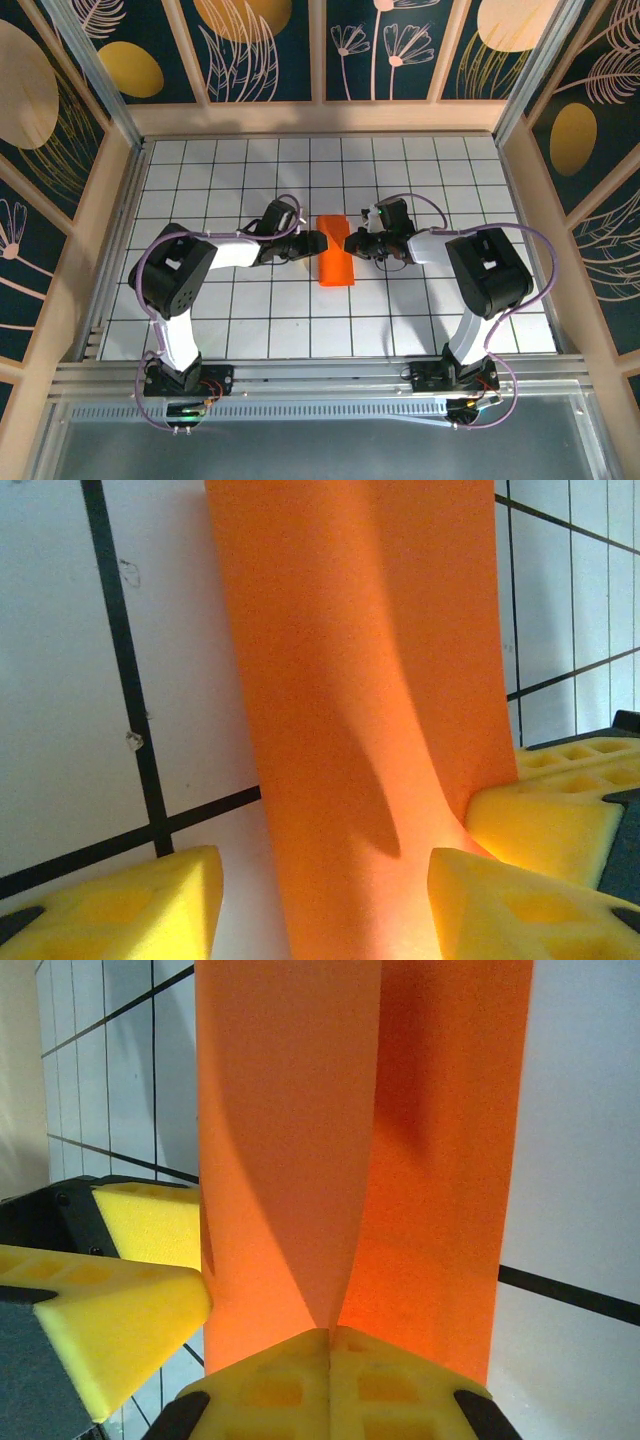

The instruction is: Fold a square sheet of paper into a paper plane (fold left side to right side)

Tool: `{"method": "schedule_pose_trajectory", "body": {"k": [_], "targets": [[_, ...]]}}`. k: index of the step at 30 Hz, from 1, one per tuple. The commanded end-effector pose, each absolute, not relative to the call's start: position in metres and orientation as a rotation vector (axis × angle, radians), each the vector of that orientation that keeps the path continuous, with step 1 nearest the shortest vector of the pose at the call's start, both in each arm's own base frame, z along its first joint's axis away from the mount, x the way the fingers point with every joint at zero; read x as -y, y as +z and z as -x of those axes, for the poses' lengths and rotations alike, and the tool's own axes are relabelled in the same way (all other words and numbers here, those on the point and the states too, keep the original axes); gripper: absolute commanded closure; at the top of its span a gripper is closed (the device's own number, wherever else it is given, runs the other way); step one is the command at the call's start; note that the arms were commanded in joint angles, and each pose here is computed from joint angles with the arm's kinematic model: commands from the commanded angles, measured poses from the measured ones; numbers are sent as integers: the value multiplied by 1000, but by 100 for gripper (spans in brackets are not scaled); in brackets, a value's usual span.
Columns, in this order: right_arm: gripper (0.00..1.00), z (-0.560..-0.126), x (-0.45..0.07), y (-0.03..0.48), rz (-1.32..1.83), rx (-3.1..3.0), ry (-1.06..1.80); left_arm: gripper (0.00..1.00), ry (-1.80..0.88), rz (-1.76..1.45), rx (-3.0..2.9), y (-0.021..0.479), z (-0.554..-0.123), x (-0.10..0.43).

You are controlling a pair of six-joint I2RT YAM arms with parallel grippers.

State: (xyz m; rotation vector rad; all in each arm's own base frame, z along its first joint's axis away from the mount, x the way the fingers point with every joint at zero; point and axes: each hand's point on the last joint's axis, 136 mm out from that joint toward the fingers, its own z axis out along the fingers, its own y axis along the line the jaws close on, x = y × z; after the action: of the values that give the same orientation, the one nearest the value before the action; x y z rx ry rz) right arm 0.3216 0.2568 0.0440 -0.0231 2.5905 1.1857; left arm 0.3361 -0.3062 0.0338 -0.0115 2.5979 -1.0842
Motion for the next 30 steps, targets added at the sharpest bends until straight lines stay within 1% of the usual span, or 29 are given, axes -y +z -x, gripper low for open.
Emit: {"method": "schedule_pose_trajectory", "body": {"k": [1, 5, 8, 10, 15, 19, 24, 30], "targets": [[92, -322, -259, 42, 51, -2599, 1156, 46, -1054, 30, -2633, 23, -336, 310], [86, -323, -259, 45, 54, -2590, 1149, 50, -999, 25, -2671, 11, -333, 310], [81, -323, -258, 47, 56, -2584, 1138, 51, -923, 17, -2721, -3, -326, 304], [78, -324, -255, 49, 55, -2582, 1107, 51, -885, 3, -2722, -3, -332, 306], [66, -327, -234, 55, 20, -2559, 968, 52, -827, -26, -2759, -14, -326, 304], [55, -334, -207, 65, -39, -2515, 815, 51, -804, -55, -2785, -22, -322, 306], [53, -340, -182, 83, -107, -2440, 740, 50, -761, -98, -2820, -30, -319, 307], [51, -341, -166, 93, -153, -2394, 700, 49, -707, -117, -2868, -42, -317, 307]]}}
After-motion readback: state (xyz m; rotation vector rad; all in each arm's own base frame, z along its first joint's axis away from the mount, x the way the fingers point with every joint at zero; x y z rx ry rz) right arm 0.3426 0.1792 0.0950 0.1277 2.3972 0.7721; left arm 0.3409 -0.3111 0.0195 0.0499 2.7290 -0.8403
